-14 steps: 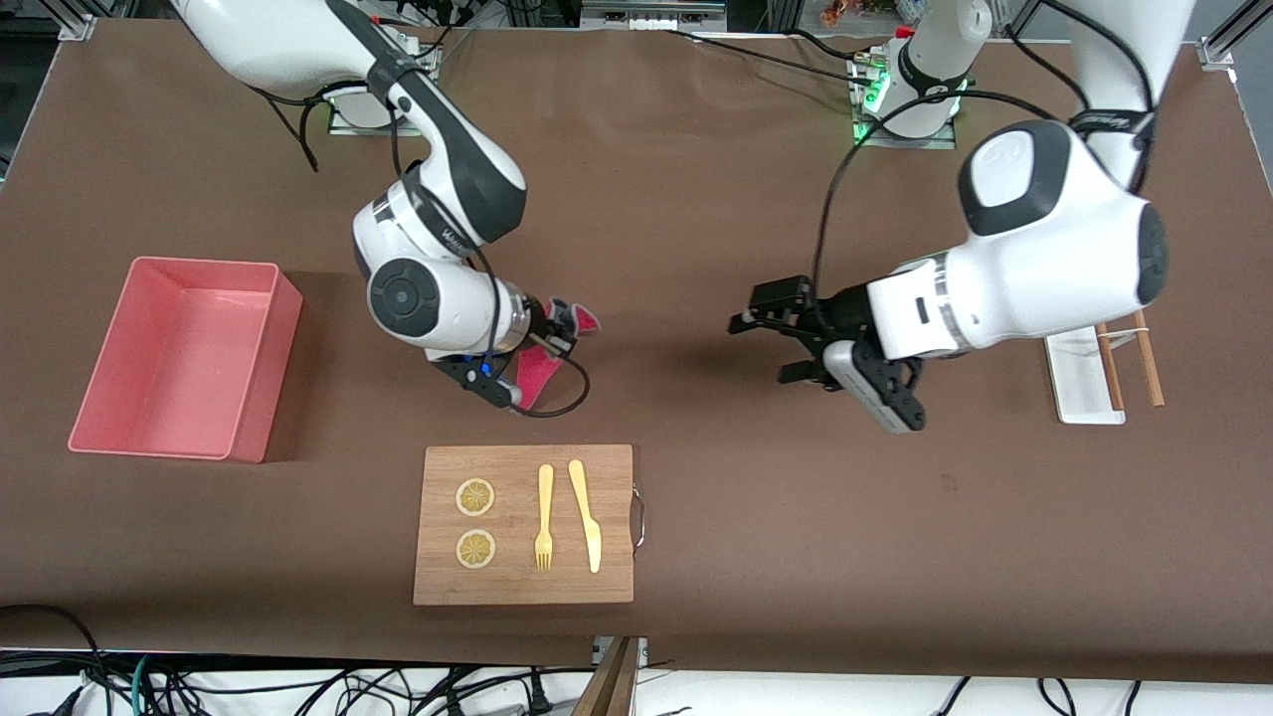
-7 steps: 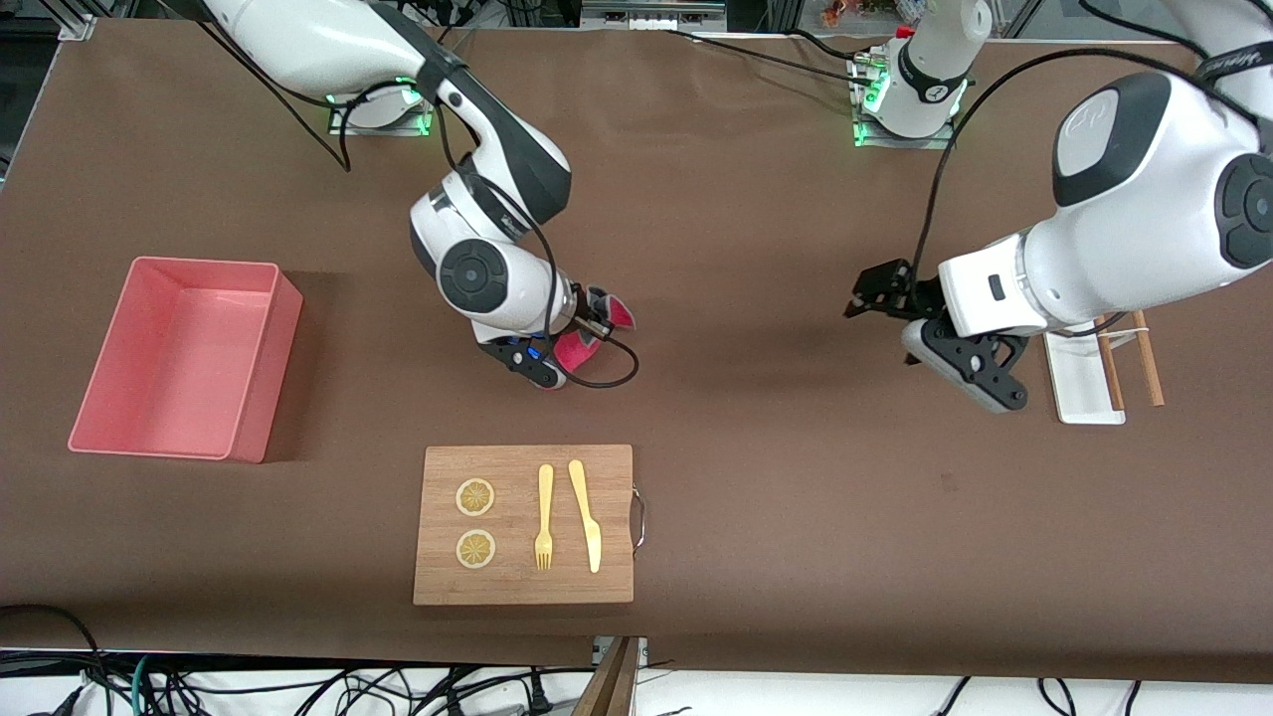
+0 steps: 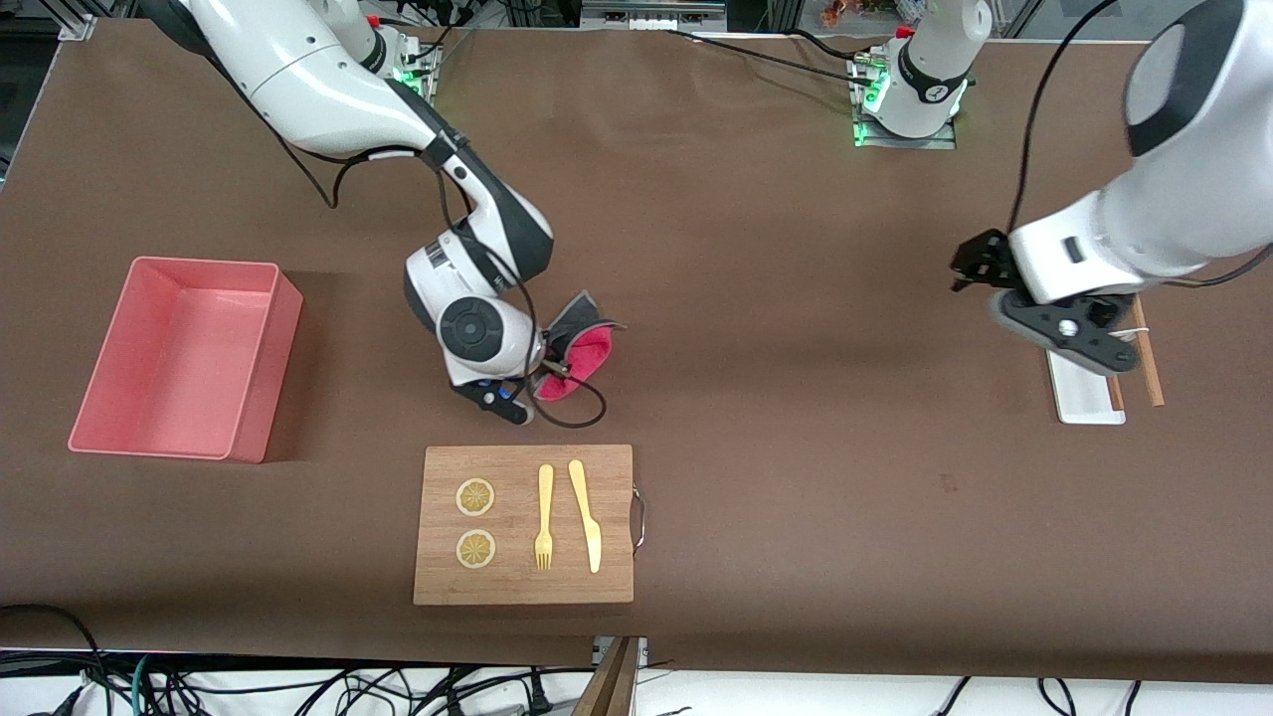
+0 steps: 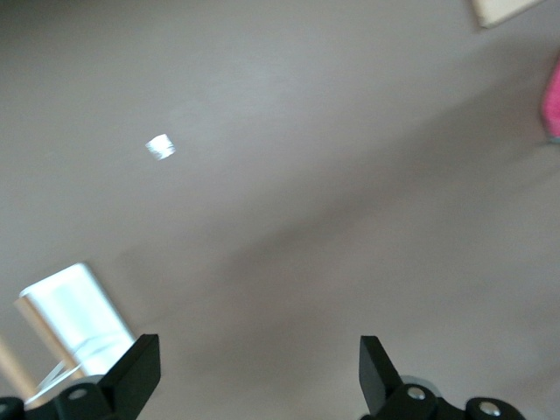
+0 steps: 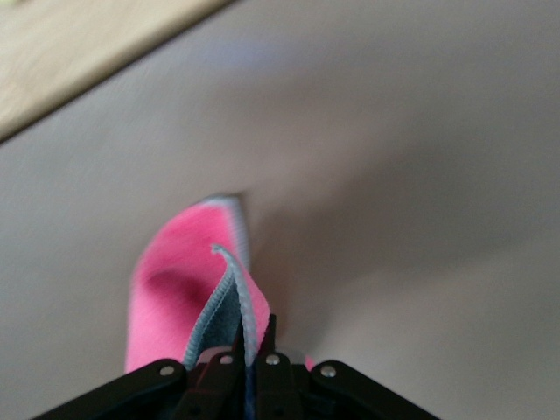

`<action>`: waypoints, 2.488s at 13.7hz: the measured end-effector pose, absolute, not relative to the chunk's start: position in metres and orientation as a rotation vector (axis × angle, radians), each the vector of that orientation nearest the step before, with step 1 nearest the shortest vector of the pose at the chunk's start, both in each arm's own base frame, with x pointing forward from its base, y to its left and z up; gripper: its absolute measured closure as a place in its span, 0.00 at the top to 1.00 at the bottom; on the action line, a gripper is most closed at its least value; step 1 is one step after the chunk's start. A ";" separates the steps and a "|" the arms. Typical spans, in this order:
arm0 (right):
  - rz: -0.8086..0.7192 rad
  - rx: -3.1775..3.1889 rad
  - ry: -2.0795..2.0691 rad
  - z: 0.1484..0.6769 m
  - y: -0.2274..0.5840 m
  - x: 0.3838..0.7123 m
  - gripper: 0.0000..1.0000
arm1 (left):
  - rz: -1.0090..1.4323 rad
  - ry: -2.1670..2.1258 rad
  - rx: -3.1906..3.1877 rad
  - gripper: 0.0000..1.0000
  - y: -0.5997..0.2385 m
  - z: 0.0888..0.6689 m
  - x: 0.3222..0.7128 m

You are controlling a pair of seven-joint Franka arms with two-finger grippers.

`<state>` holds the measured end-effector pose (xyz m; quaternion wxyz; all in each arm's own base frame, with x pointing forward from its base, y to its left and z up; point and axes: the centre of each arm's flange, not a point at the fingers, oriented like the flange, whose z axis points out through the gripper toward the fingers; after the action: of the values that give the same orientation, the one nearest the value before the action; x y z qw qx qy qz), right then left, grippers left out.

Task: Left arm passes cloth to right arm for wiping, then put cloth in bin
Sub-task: 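Wipe the table beside the cutting board with the cloth in the right gripper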

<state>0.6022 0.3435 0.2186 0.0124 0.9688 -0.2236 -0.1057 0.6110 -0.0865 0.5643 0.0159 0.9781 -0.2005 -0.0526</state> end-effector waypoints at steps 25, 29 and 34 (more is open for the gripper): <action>-0.399 2.941 -0.327 0.256 0.203 0.642 0.02 | -0.074 -0.288 3.143 1.00 -0.042 0.557 0.553; -0.291 2.998 -0.541 0.245 0.283 0.627 0.02 | -0.076 -0.287 3.143 1.00 -0.043 0.557 0.553; -0.187 3.087 -0.810 0.248 0.361 0.608 0.02 | -0.076 -0.289 3.142 1.00 -0.045 0.557 0.553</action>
<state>0.6076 0.3611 0.2482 -0.0277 0.9652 -0.2532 -0.0585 0.5528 -0.0453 0.5566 -0.0074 0.9955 -0.0917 -0.0242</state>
